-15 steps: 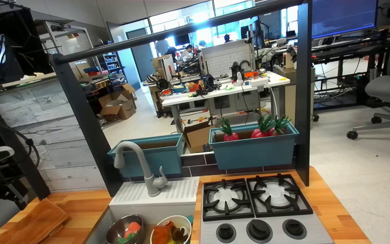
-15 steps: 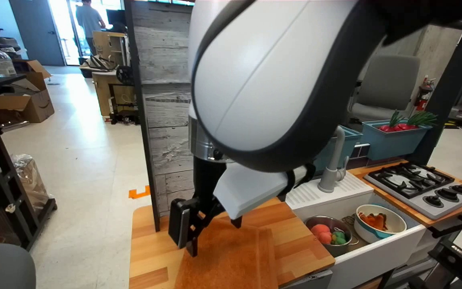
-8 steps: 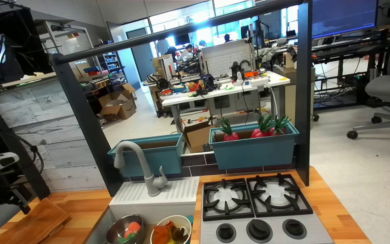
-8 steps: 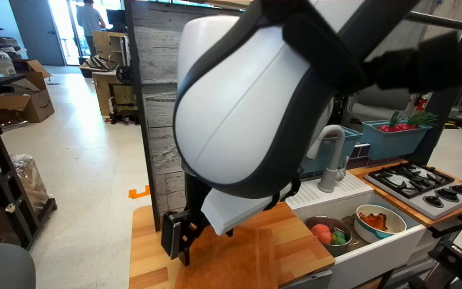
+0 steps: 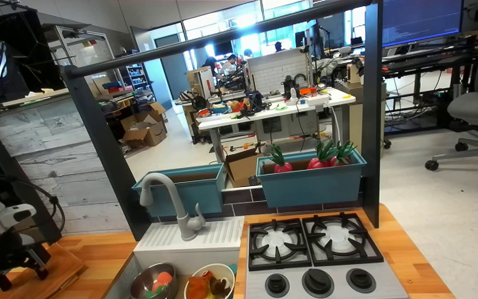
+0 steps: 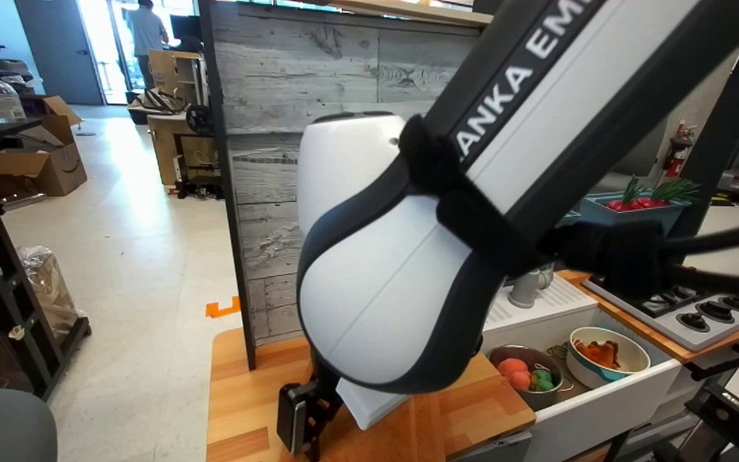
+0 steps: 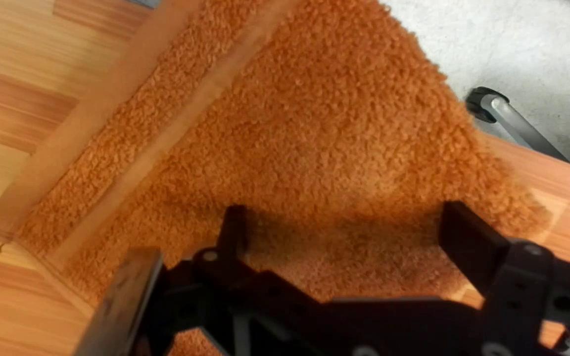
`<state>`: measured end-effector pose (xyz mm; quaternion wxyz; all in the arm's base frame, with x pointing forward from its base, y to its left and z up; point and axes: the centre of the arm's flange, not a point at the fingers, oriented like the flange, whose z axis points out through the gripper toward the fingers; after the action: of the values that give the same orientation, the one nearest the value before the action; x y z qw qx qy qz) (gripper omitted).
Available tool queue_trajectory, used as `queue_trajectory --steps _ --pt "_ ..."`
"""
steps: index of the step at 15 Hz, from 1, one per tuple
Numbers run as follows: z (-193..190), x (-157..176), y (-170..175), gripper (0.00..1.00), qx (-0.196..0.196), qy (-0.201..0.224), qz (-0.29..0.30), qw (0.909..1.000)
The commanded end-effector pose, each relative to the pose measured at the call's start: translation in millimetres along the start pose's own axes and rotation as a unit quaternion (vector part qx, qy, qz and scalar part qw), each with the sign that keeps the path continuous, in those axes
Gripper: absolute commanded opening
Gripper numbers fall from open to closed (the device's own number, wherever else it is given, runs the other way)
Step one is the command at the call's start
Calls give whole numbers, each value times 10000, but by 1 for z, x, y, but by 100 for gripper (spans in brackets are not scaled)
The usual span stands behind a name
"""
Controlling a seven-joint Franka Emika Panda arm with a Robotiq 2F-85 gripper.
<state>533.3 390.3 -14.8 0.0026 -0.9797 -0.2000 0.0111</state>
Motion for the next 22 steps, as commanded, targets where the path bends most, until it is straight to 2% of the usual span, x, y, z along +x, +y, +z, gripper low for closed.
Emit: queue_trajectory --steps 1,3,6,8,11,14,16,17,19,22 --pt "4 1 0 100 1 2 6 10000" --pt "2 0 -4 100 71 -67 -99 9999" --pt "33 6 2 100 57 -499 192 9986" --pt "60 8 38 100 -63 -813 752 9938" --pt "86 8 105 100 -220 -922 1544 9834" --pt "72 14 158 100 -66 -869 2359 9679" --pt "66 17 176 100 -45 -676 2812 9572" --pt "62 21 172 100 16 -520 2907 9554" --pt "51 29 143 100 62 -44 2842 9587" --pt "28 45 67 100 184 846 2451 9656"
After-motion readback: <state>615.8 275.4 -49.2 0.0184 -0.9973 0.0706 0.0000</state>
